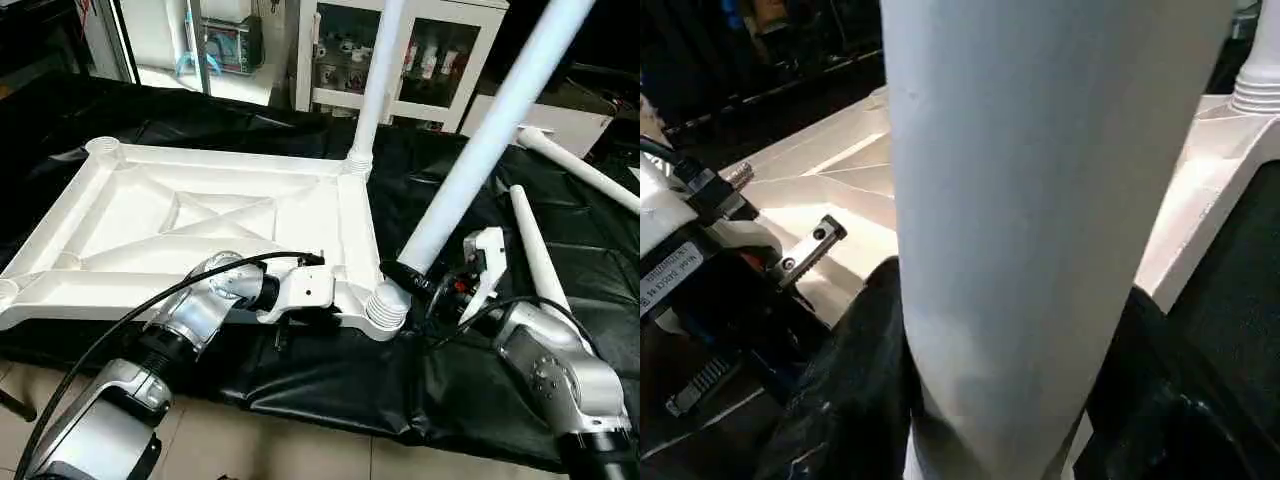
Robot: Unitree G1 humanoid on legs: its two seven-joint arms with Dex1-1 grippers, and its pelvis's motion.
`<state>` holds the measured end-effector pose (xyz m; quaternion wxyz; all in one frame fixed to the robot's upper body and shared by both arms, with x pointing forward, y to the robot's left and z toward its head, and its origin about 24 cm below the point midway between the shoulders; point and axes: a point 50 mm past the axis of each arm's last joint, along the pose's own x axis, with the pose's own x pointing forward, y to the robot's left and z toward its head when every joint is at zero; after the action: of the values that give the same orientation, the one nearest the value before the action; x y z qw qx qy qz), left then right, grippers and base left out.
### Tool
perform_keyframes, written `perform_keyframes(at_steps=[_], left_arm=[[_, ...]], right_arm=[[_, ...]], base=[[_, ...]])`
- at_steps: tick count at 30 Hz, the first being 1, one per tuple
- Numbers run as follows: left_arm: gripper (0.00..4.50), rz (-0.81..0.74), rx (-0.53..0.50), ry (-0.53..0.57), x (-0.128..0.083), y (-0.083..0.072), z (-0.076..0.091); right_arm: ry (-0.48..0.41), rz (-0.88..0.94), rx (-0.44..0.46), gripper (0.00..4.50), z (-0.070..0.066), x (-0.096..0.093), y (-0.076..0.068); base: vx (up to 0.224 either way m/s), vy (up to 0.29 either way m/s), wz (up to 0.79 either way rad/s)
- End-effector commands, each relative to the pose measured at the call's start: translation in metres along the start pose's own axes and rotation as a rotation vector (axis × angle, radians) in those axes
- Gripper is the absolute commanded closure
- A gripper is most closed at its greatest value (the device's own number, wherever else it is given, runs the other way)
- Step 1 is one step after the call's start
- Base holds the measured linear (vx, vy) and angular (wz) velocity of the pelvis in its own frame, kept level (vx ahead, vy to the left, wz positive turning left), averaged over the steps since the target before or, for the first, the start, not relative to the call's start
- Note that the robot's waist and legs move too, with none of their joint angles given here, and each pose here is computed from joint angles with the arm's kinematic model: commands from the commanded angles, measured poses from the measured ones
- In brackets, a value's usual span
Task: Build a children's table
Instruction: Insert table leg to table base
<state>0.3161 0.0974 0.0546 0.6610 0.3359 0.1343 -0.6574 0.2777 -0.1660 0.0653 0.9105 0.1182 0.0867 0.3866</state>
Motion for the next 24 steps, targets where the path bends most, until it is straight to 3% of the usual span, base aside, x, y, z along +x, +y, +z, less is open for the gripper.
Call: perform_keyframes(at_steps=[1, 11, 24], left_arm=[[4.5, -0.063, -0.028, 0.049, 0.004, -0.011, -0.013], [4.5, -0.056, -0.029, 0.049, 0.004, -0.009, -0.012], [4.5, -0.05, -0.03, 0.047, 0.004, -0.008, -0.012]], right_arm=[[0.121, -0.104, 0.035, 2.67, -0.025, -0.015, -0.01], [0.208, -0.007, -0.083, 2.67, -0.036, -0.016, 0.01], [0.296, -0.048, -0.125, 2.67, -0.052, -0.014, 0.011]], base=[[0.0, 0.0, 0.0], [0.0, 0.0, 0.0], [0.0, 0.0, 0.0]])
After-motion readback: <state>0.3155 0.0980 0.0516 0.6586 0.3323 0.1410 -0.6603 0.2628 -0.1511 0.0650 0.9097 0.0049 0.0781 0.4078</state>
